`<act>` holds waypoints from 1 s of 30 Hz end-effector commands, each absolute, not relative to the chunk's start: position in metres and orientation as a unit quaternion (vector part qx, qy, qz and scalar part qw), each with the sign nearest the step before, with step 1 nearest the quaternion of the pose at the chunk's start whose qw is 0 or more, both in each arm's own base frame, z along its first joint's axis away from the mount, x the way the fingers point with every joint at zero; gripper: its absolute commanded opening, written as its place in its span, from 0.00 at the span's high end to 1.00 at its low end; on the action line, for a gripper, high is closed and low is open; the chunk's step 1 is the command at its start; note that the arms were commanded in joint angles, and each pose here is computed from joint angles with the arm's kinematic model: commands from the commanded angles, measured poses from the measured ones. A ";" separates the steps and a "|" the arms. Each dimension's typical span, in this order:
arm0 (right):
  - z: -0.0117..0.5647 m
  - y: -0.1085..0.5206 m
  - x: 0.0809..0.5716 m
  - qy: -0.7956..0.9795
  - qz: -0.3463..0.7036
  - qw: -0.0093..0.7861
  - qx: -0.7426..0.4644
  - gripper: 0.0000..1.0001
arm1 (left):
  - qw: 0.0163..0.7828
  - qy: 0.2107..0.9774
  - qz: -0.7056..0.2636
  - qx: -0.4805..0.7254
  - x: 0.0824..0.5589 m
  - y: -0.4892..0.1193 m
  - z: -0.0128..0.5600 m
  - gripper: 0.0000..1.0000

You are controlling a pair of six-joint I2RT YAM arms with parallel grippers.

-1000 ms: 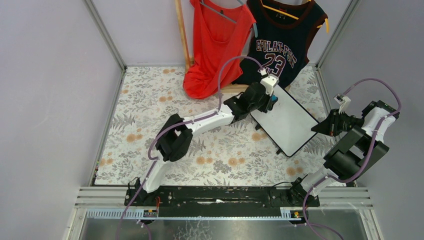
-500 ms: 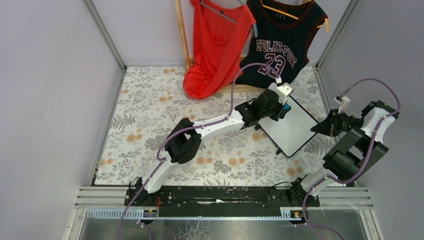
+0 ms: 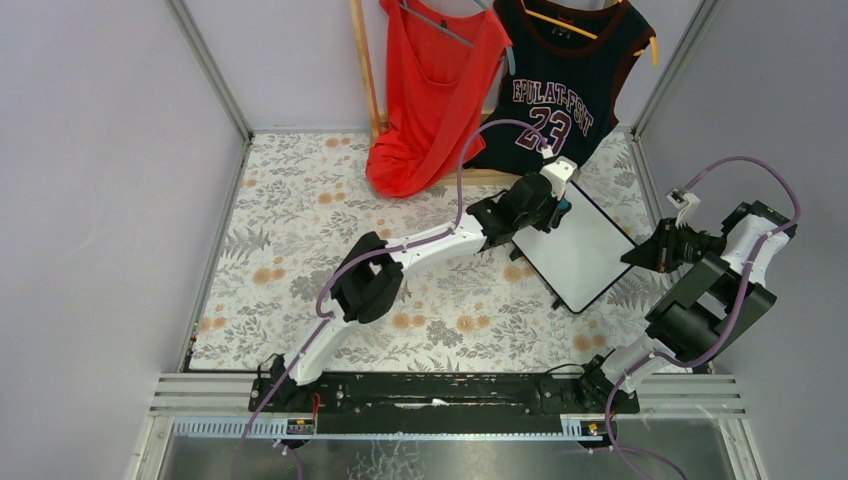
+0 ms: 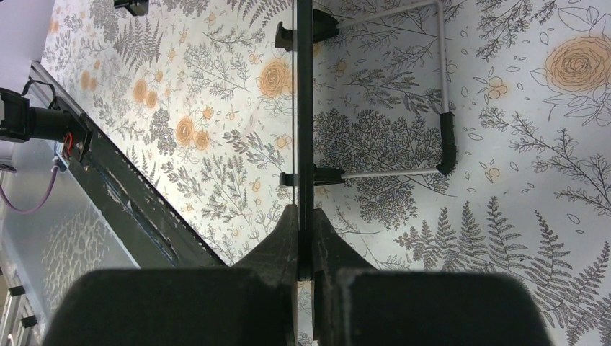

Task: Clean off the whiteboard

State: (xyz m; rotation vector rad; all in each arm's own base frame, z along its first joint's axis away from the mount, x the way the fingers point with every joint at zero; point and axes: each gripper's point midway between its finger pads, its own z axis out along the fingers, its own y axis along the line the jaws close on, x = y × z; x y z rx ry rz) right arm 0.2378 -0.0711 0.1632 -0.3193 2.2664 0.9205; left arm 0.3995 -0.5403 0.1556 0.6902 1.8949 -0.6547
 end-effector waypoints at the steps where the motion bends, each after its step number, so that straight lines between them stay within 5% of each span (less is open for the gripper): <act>1: 0.152 -0.071 0.219 0.885 0.322 0.286 -0.176 1.00 | 0.481 0.819 -0.207 0.235 0.438 -0.506 0.120 1.00; 11: 0.153 -0.070 0.221 0.883 0.325 0.289 -0.175 1.00 | 0.472 0.828 -0.208 0.219 0.442 -0.493 0.118 1.00; 30: 0.150 -0.068 0.220 0.882 0.332 0.287 -0.174 1.00 | 0.454 0.785 -0.298 0.297 0.339 -0.551 0.126 1.00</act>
